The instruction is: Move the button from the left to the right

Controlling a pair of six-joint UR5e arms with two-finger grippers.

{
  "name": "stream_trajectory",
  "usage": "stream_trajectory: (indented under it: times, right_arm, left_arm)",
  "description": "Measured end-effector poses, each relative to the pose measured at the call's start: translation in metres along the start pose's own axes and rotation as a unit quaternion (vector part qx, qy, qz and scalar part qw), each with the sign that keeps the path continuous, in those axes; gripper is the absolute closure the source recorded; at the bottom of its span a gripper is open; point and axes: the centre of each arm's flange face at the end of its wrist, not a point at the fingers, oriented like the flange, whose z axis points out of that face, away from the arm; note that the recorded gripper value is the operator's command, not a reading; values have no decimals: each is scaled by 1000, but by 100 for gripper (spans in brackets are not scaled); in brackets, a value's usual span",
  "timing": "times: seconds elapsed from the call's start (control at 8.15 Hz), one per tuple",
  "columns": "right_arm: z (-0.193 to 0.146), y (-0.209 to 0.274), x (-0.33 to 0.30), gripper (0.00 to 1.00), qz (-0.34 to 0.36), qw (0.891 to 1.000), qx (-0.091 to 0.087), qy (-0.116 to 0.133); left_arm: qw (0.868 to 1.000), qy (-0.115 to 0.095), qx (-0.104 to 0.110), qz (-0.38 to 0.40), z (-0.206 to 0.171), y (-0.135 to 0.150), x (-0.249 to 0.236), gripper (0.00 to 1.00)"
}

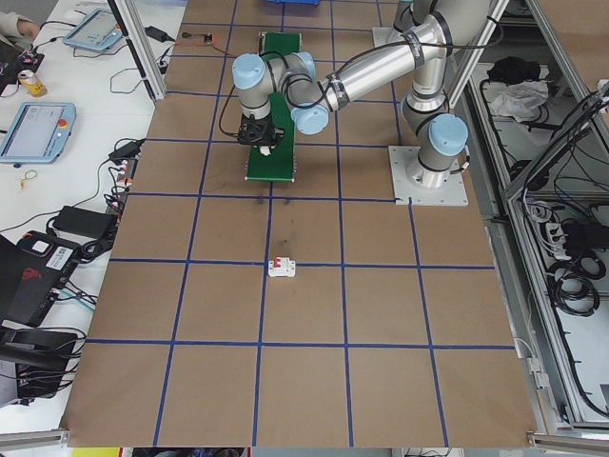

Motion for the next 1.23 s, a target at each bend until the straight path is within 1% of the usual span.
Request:
stream_trajectory:
  times: [0.12, 0.37, 0.49, 0.61, 1.1, 1.23]
  right_arm:
    - [0, 0, 0, 0, 0, 1000, 0, 0]
    - [0, 0, 0, 0, 0, 1000, 0, 0]
    - [0, 0, 0, 0, 0, 1000, 0, 0]
    - [0, 0, 0, 0, 1, 1000, 0, 0]
    - [0, 0, 0, 0, 1, 1000, -1, 0]
    - [0, 0, 0, 0, 1, 1000, -1, -1]
  left_arm:
    - [1000, 14, 6, -3, 18, 14, -5, 77]
    - [999, 32, 15, 1, 40, 25, -13, 77]
    - [999, 35, 17, 3, 43, 26, -15, 75]
    - [999, 36, 18, 3, 44, 26, -15, 68]
    - [999, 32, 16, 5, 50, 26, -15, 67]
    - [999, 32, 15, 7, 50, 27, -15, 52]
